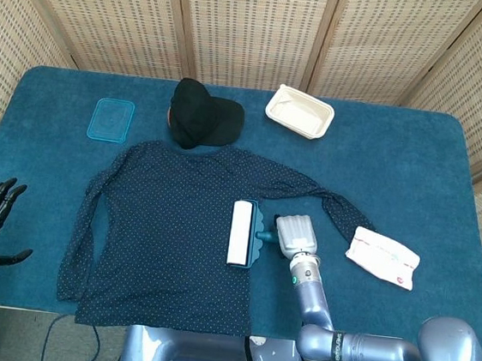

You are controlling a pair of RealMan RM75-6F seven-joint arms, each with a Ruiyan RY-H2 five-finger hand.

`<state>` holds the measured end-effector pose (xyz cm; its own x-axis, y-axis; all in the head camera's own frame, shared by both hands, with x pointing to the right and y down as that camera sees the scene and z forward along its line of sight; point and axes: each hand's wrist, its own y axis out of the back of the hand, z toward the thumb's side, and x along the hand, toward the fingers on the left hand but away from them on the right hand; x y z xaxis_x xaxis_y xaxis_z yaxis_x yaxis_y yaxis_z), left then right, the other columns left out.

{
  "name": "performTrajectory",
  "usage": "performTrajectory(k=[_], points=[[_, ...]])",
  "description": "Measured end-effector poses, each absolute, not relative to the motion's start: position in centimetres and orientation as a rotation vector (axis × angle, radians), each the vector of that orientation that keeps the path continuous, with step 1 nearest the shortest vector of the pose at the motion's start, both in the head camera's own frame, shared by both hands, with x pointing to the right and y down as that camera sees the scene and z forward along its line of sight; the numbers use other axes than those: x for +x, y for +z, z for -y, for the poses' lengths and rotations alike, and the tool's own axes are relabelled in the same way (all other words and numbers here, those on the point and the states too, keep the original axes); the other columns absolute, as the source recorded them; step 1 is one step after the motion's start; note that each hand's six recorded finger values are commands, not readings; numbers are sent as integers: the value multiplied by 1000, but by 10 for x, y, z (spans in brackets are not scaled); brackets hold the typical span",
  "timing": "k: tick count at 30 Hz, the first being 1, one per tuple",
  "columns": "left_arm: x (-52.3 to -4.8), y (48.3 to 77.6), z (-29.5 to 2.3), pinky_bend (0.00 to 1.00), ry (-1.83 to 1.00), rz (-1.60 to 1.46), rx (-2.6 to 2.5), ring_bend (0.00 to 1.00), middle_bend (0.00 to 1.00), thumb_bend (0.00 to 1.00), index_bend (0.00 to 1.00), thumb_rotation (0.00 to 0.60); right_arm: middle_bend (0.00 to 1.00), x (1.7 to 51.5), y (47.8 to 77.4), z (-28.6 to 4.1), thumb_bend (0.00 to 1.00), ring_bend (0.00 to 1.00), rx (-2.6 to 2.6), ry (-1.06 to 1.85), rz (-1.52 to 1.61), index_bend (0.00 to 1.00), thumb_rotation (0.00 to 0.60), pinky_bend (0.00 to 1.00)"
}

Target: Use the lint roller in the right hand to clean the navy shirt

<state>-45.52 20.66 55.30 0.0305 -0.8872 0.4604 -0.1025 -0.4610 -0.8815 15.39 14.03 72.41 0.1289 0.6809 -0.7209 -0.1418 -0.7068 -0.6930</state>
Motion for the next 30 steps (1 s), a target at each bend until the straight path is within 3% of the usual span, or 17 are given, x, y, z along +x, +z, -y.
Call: performTrajectory(k=[8, 19, 30], points=[[-456, 554, -206, 0, -1502, -1023, -1646, 0, 0, 0, 0, 600, 1000, 155, 732, -144, 449, 1000, -1785, 1648, 535, 471, 600, 1000], [-457, 556, -205, 0, -1508, -1023, -1649, 0, 0, 0, 0, 600, 1000, 155, 736, -143, 798, 1000, -1782, 1624, 549, 699, 600, 1000], [-460, 557, -202, 0, -1516, -1041, -1663, 0, 0, 0, 0, 600, 1000, 135, 703, -120, 806, 1000, -1772, 1521, 571, 722, 600, 1000]])
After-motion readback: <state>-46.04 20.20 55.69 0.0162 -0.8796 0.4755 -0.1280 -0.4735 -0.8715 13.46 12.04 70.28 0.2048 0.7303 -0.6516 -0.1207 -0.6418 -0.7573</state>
